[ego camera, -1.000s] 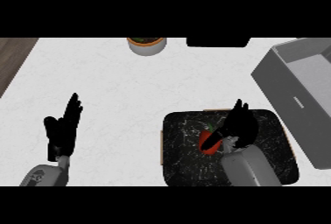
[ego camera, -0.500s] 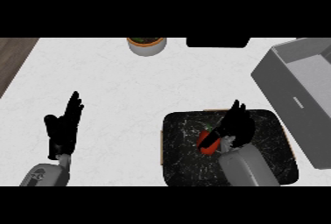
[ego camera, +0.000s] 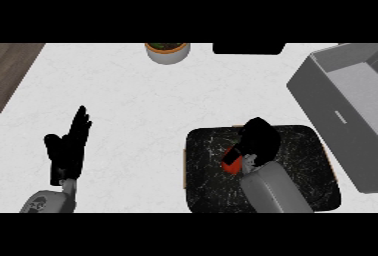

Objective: Pick the bell pepper from the tray and place it in the cardboard box

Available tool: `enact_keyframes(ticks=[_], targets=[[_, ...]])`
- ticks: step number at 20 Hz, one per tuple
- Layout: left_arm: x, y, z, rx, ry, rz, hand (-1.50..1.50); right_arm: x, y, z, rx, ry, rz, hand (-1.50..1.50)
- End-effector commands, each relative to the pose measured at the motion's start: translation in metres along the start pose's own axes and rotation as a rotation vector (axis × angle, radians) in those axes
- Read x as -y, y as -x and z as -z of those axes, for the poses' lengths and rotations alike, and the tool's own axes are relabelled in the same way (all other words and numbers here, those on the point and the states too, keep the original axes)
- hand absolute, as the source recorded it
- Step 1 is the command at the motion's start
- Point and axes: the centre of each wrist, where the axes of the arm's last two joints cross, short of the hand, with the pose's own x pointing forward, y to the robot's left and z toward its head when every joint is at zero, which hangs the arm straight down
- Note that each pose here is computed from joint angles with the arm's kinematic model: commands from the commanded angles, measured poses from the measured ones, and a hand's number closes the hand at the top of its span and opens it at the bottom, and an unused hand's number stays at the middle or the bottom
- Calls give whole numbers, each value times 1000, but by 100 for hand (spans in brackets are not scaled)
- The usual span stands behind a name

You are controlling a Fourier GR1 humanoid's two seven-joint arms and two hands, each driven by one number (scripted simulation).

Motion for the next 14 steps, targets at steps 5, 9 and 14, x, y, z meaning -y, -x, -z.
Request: enact_keyframes(ticks=[5, 9, 14], targets=[[3, 4, -1, -15, 2, -4, 0, -28, 68, -20, 659, -198, -347, 150], [-1, 3, 1, -17, -10, -3, 0, -28, 98, -34, 960, -283, -469, 150], [-7, 13, -5, -59, -36, -6, 0, 5, 144, -27, 1266, -271, -538, 150]])
